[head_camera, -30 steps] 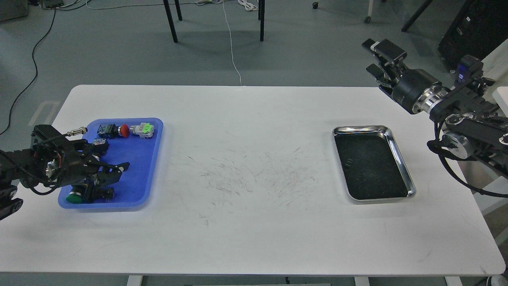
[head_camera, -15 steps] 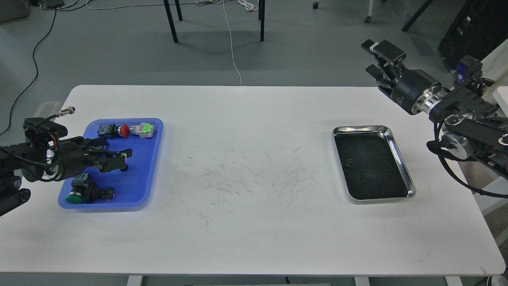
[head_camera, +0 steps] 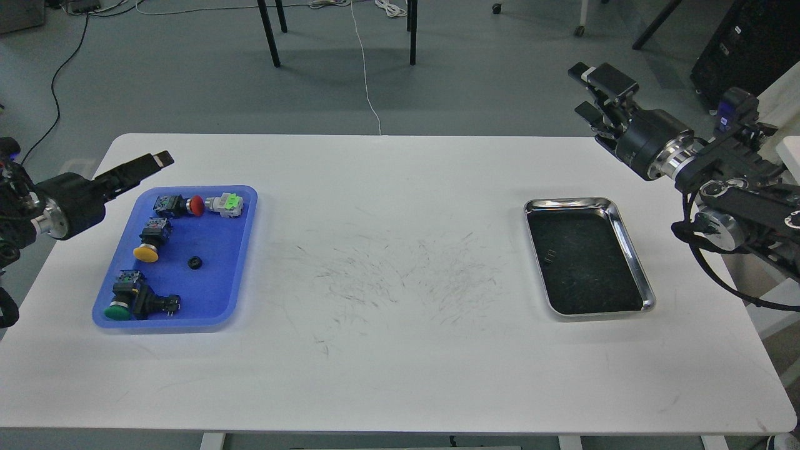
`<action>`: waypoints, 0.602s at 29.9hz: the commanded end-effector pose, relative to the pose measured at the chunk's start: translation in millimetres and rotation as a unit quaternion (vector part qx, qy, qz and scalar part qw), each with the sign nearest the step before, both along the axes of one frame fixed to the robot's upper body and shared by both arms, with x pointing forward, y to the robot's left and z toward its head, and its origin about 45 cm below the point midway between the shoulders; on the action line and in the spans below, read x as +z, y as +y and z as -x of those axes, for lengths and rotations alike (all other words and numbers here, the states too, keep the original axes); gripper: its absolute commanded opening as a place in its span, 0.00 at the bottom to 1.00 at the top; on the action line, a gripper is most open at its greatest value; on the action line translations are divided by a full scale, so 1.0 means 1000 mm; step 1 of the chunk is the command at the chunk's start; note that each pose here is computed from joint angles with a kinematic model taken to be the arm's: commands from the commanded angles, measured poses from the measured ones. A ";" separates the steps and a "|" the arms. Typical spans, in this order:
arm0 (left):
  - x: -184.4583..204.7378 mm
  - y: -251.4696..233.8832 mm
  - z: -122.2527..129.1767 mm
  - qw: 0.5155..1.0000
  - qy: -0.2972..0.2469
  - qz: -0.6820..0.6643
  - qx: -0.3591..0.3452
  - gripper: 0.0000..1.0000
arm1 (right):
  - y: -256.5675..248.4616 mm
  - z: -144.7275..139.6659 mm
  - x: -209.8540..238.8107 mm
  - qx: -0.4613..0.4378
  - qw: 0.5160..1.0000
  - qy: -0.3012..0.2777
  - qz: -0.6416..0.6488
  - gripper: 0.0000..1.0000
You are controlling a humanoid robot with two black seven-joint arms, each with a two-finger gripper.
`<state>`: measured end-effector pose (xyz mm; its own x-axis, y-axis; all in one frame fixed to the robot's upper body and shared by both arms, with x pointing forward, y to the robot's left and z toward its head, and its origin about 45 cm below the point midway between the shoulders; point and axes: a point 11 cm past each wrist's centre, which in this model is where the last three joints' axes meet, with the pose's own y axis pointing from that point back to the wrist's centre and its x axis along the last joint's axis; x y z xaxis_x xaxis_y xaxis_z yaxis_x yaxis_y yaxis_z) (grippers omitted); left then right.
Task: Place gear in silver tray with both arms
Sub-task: 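Lift the left gripper up and out of the blue tray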
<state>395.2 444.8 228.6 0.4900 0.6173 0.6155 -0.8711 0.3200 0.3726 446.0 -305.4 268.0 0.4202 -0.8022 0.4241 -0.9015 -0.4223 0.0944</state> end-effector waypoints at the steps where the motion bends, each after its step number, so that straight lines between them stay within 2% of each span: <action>1: 0.021 0.007 -0.009 0.998 -0.019 0.054 0.027 0.99 | 0.000 0.000 0.001 0.000 1.000 -0.001 0.001 0.84; 7: 0.017 0.008 -0.003 0.998 0.009 0.057 0.012 0.98 | 0.000 0.001 -0.001 0.000 1.000 0.002 0.000 0.84; 11: 0.029 0.027 0.006 0.999 0.037 0.039 0.000 0.99 | 0.000 0.003 0.000 0.003 1.000 0.003 -0.001 0.84; 13: 0.042 0.025 0.001 0.998 0.033 0.043 -0.009 0.99 | 0.000 0.003 0.000 0.003 1.000 0.003 -0.001 0.84; 18: 0.043 0.018 0.003 0.997 0.053 0.050 -0.030 0.99 | 0.002 0.003 0.000 0.003 1.000 0.002 -0.002 0.84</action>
